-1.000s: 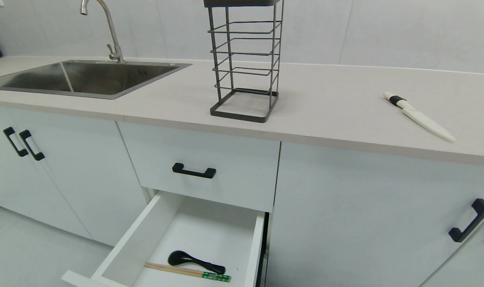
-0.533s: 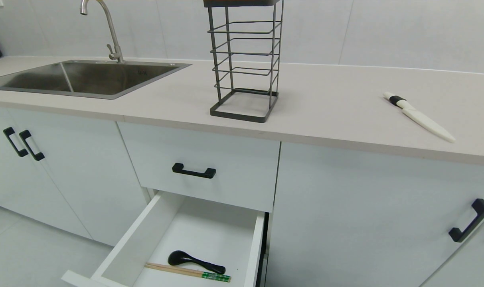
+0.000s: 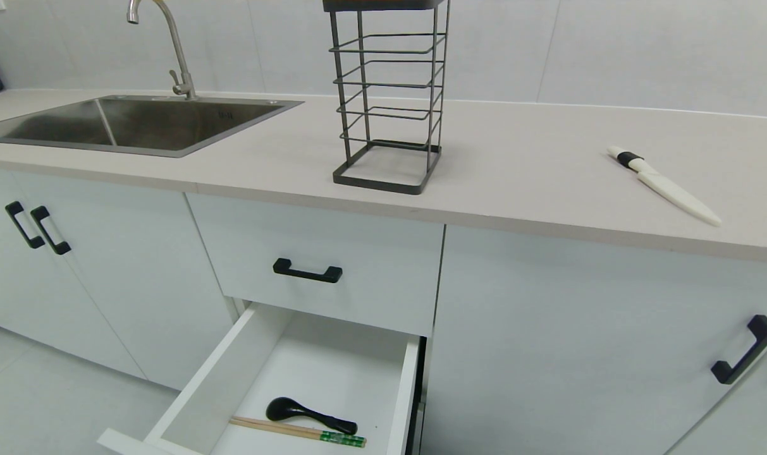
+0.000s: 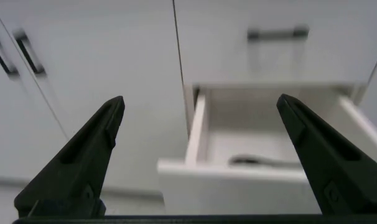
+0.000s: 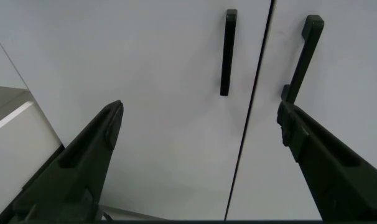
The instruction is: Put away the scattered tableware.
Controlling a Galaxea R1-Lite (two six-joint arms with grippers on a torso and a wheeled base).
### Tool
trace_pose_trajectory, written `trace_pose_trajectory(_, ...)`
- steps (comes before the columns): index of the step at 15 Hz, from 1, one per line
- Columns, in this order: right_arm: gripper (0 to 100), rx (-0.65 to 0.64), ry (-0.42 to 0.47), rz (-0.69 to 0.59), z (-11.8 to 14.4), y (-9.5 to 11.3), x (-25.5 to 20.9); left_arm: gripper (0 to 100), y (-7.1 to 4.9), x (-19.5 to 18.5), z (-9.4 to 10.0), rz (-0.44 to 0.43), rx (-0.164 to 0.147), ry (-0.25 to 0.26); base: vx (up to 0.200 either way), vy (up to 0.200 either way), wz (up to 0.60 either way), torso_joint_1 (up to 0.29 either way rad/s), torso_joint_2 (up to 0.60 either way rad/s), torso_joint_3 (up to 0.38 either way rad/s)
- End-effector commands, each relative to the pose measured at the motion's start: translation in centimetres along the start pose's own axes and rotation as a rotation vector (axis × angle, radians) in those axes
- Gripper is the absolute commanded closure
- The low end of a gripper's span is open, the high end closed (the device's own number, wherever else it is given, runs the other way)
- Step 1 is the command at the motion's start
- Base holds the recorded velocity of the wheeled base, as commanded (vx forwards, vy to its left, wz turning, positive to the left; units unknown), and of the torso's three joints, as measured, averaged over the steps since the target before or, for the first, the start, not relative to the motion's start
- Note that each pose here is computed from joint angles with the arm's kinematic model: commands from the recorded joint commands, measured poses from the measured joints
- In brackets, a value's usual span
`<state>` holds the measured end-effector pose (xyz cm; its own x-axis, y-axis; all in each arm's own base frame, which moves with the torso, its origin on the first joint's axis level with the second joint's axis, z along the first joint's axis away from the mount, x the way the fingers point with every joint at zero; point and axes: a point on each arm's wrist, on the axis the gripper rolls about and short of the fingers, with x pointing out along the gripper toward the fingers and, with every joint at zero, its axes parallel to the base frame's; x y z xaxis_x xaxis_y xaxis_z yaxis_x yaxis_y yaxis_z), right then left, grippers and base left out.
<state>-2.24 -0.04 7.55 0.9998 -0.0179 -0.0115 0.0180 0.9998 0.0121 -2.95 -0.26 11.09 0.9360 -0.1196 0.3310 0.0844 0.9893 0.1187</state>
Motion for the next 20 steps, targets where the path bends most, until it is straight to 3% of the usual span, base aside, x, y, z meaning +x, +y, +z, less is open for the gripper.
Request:
trace_pose_trajectory(1, 0, 0.000, 0.005, 0.001, 0.0, 0.0, 0.0, 0, 0.0, 0.1, 1.0, -0.043, -0.050, 0.027, 0.000, 0.000, 0.00, 0.000, 0.00, 0.000)
trace_pose_trajectory(2, 0, 0.000, 0.005, 0.001, 0.0, 0.0, 0.0, 0, 0.0, 0.1, 1.0, -0.062, -0.080, 0.063, 0.000, 0.000, 0.00, 0.000, 0.00, 0.000)
trace_pose_trajectory(3, 0, 0.000, 0.005, 0.001, 0.0, 0.0, 0.0, 0, -0.1, 0.1, 1.6, -0.128, -0.158, 0.200, 0.000, 0.000, 0.00, 0.000, 0.00, 0.000)
trace_pose_trajectory(5, 0, 0.000, 0.005, 0.002, 0.0, 0.0, 0.0, 0, -0.1, 0.8, 2.4, -0.198, -0.242, 0.407, 0.000, 0.000, 0.00, 0.000, 0.00, 0.000)
trace_pose_trajectory(6, 0, 0.000, 0.005, -0.001, 0.0, 0.0, 0.0, 0, -0.1, 2.1, 2.1, -0.235, -0.280, 0.552, 0.000, 0.000, 0.00, 0.000, 0.00, 0.000)
trace_pose_trajectory(9, 0, 0.000, 0.005, -0.001, 0.0, 0.0, 0.0, 0, 0.3, 6.1, 1.2, -0.244, -0.328, 0.815, 0.000, 0.000, 0.00, 0.000, 0.00, 0.000)
trace_pose_trajectory(12, 0, 0.000, 0.005, -0.001, 0.0, 0.0, 0.0, 0, -0.3, 8.7, -1.9, -0.347, -0.358, 1.121, 0.000, 0.000, 0.00, 0.000, 0.00, 0.000)
trace_pose_trajectory(13, 0, 0.000, 0.005, 0.001, 0.0, 0.0, 0.0, 0, -0.6, 9.5, -2.9, -0.380, -0.358, 1.191, 0.000, 0.000, 0.00, 0.000, 0.00, 0.000)
trace_pose_trajectory(15, 0, 0.000, 0.005, 0.001, 0.0, 0.0, 0.0, 0, -1.5, 10.9, -4.8, -0.440, -0.337, 1.259, 0.000, 0.000, 0.00, 0.000, 0.00, 0.000)
trace_pose_trajectory(17, 0, 0.000, 0.005, 0.002, 0.0, 0.0, 0.0, 0, -2.1, 10.8, -5.6, -0.471, -0.304, 1.283, 0.000, 0.000, 0.00, 0.000, 0.00, 0.000)
trace_pose_trajectory(20, 0, 0.000, 0.005, -0.001, 0.0, 0.0, 0.0, 0, -2.2, 10.7, -5.6, -0.475, -0.293, 1.288, 0.000, 0.000, 0.00, 0.000, 0.00, 0.000)
